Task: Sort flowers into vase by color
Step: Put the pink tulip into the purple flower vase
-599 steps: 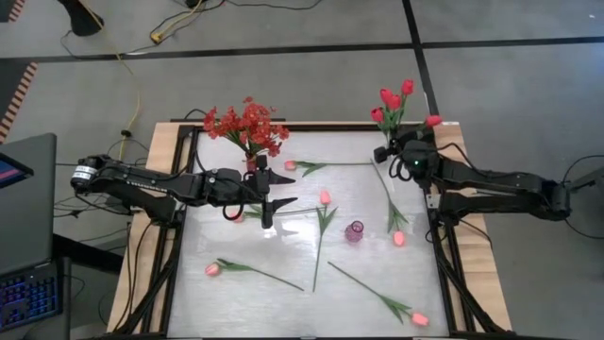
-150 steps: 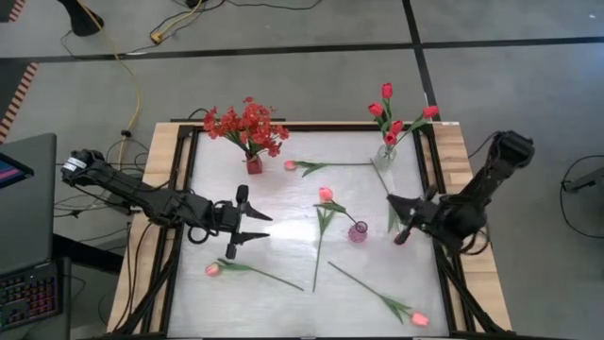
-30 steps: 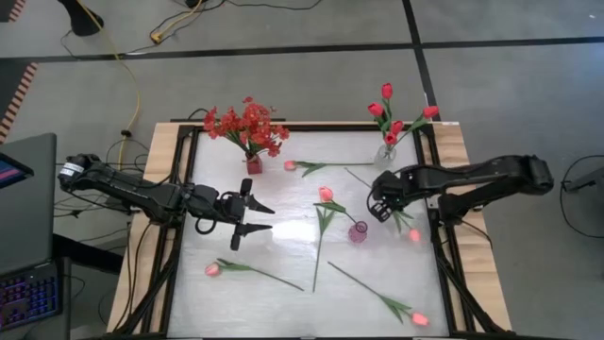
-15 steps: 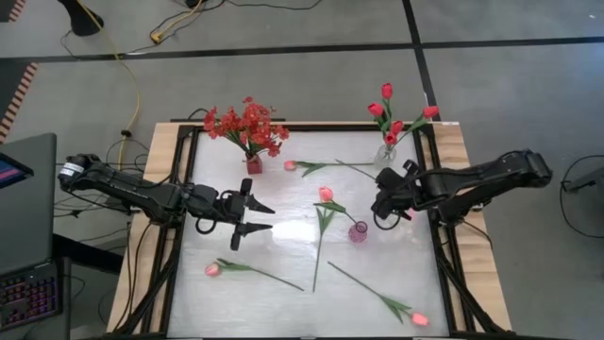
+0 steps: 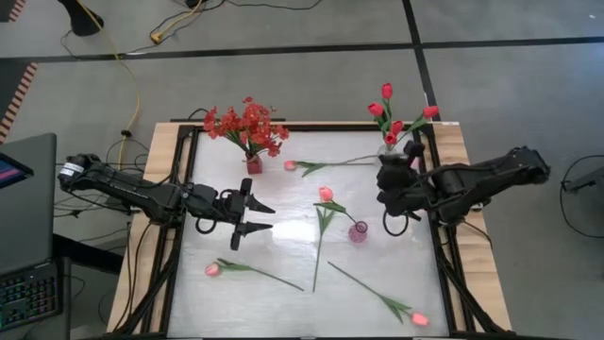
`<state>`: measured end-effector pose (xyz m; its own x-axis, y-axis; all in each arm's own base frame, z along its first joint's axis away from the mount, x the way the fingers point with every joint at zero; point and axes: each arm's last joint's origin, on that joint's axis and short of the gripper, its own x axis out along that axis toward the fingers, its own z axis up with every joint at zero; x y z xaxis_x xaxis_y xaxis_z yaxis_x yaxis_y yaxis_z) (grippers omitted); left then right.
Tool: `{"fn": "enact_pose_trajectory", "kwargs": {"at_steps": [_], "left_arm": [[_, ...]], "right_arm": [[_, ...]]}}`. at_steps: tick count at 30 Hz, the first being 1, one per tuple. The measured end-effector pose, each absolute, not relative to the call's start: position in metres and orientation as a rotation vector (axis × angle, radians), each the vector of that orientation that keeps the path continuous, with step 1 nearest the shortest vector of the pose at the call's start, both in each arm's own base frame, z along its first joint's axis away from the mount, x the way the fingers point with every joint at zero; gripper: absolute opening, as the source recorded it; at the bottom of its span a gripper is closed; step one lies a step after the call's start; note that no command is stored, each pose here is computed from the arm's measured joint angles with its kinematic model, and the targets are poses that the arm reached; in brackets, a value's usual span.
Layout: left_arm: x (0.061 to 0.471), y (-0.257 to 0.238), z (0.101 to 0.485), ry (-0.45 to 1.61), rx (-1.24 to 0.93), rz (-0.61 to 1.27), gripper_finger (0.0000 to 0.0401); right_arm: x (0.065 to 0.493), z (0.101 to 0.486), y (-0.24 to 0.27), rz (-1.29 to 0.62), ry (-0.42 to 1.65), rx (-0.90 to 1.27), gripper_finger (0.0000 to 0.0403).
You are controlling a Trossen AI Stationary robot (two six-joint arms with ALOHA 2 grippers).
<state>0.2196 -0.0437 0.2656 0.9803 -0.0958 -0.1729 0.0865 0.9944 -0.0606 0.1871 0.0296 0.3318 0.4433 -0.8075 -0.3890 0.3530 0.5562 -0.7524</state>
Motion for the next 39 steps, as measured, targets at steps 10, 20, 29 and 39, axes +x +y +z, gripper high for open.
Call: {"fn": "enact_pose_trajectory", "kwargs": {"at_steps": [10,20,29,39], "left_arm": [[0.220,-0.044,0.266,0.177,-0.064,-0.086,0.0173],[0.221,-0.037,0.266,0.173,-0.085,-0.053,0.0173],[0.223,-0.026,0.272,0.110,-0.123,-0.003,0.0173],[0.224,-0.024,0.272,0.107,-0.138,0.008,0.0173]], "right_arm": [[0.184,0.348,0.053,-0.884,0.767,-1.143,0.0018],[0.183,0.352,0.070,-0.786,0.885,-1.513,0.0018],[0.178,0.349,0.071,-0.727,0.936,-1.632,0.0018],[0.169,0.342,0.076,-0.522,0.970,-1.750,0.0017]]}}
